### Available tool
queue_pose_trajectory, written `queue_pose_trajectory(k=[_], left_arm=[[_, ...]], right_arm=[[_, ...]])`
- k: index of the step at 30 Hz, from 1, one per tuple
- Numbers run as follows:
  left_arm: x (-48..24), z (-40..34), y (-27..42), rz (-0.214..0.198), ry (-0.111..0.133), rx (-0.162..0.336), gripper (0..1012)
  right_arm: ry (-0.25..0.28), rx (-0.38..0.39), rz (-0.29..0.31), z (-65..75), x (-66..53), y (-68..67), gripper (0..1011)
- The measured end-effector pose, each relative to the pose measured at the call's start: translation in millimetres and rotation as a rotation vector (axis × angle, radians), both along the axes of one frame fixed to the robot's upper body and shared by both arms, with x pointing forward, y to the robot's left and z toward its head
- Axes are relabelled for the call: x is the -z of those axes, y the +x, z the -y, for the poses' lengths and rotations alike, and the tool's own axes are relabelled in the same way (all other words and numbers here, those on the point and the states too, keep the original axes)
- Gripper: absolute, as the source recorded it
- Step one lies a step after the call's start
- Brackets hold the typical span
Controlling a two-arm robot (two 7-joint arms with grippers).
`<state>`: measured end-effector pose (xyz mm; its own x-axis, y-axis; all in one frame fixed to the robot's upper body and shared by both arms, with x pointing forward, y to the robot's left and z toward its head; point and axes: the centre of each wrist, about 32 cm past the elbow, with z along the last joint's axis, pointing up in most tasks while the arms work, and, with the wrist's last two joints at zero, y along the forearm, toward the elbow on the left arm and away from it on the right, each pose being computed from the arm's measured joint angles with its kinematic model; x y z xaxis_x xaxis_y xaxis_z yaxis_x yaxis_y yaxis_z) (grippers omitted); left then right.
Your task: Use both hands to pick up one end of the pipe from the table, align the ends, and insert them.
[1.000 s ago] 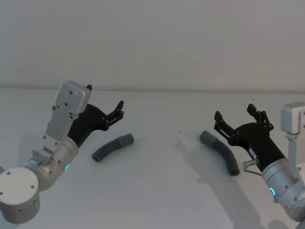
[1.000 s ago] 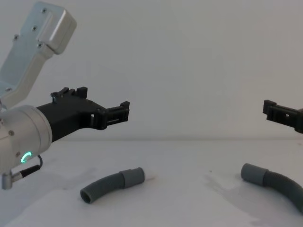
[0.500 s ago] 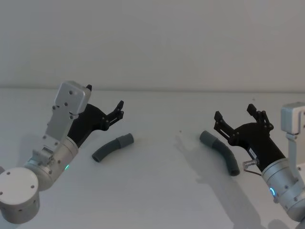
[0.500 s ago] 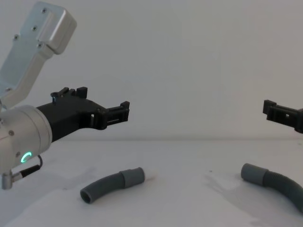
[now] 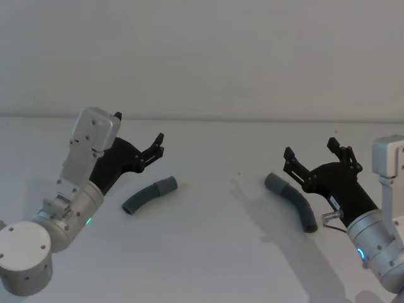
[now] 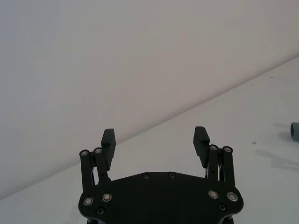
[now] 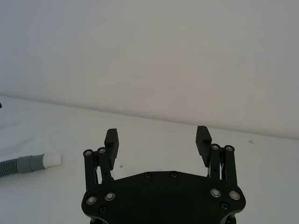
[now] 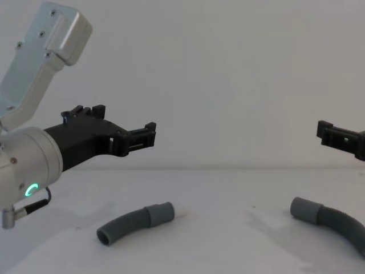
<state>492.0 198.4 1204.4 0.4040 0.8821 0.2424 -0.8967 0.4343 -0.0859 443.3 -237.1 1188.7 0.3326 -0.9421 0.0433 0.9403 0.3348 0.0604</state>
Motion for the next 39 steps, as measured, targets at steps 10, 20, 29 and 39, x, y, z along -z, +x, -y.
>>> queue_pose_trajectory(k=[10,20,29,39], left_arm=[[0.0,0.0,0.0,0.000,0.000,0.000,1001],[-2.3,-2.9,0.0,-0.026,0.015,0.014,1001],[-11.4,-12.6,-0.4,-0.114,0.055,0.065,1001],[-24.5,-24.9,-0.8,-0.209,0.101,0.134,1001]], right_arm=[[0.000,0.000,0.000,0.0,0.0,0.0,1000],[-0.016,-0.013,-0.015,-0.2,0.1,0.1,1000],[-0.074,-0.040,-0.071,0.3,-1.1,0.3,1000],[-0.141,-0.055,-0.180,0.6,-5.5,0.7,1000]])
